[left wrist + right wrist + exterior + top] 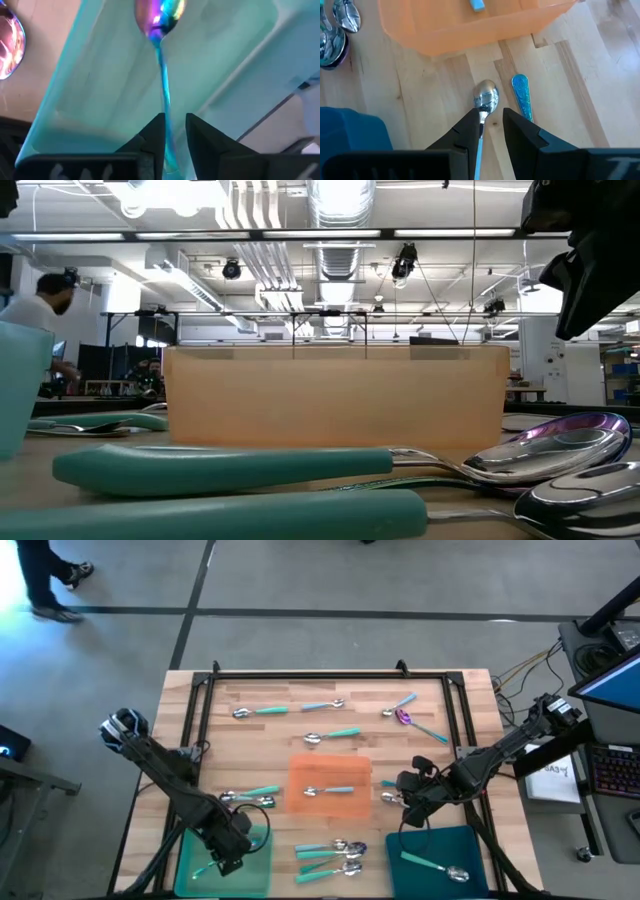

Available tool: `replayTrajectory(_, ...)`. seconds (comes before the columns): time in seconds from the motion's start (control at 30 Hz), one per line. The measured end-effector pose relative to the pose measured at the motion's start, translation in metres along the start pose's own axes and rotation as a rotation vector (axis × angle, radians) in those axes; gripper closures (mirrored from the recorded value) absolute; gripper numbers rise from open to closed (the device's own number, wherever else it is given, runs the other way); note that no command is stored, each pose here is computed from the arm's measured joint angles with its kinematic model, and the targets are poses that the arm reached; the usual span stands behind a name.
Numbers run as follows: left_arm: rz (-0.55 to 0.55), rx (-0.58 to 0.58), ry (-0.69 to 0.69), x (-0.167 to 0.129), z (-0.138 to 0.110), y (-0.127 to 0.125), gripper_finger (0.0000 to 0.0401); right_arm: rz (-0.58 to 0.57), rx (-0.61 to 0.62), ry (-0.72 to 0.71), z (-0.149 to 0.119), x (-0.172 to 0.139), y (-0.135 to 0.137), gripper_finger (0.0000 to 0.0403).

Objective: Sort silverware by color (type)
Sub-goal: Put the violet spoon into the green bin, then put the green spoon into the blue bin

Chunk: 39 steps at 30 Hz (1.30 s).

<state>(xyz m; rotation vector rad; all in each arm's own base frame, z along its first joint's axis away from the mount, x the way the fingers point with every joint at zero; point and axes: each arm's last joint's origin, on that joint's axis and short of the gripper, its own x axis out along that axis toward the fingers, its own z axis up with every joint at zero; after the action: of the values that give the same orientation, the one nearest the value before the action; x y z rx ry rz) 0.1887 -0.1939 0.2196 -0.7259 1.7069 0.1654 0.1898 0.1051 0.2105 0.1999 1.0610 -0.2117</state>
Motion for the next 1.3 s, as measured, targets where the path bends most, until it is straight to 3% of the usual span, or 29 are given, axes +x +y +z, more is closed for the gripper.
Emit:
replayTrajectory(0.27, 0.042, 0.277, -0.051, -0.006, 0.002, 0.0, 0.0318, 0.0, -0.052, -0.001, 0.0, 0.0, 0.0, 0.0323)
replayTrajectory(0.5, 0.315, 0.353, -0.225, -0.044, 0.027, 0.017, 0.0317, 0.001, -0.137, -0.002, 0.0, 0.0, 0.0, 0.0323)
replayTrajectory(0.63, 0.459, 0.46, -0.334, -0.068, 0.054, 0.029, 0.0317, 0.001, -0.133, -0.001, 0.0, 0.0, 0.0, 0.0323)
replayTrajectory(0.73, 0.53, 0.534, -0.339, -0.081, 0.078, 0.044, 0.0317, 0.001, -0.134, -0.002, 0.0, 0.0, 0.0, 0.0323)
replayTrajectory(0.87, 0.57, 0.566, -0.276, -0.094, 0.11, 0.077, 0.0317, 0.001, -0.134, -0.002, 0.0, 0.0, 0.0, 0.0323)
replayTrajectory(1.07, 0.563, 0.509, -0.274, -0.113, 0.142, 0.138, 0.0317, 0.001, -0.134, -0.001, 0.0, 0.0, 0.0, 0.0323)
replayTrajectory(1.2, 0.542, 0.483, -0.346, -0.122, 0.153, 0.169, 0.0317, 0.001, -0.134, -0.002, 0.0, 0.0, 0.0, 0.0323)
replayTrajectory(1.3, 0.468, 0.483, -0.435, -0.125, 0.162, 0.183, 0.0316, 0.002, -0.134, -0.002, 0.0, 0.0, 0.0, 0.0323)
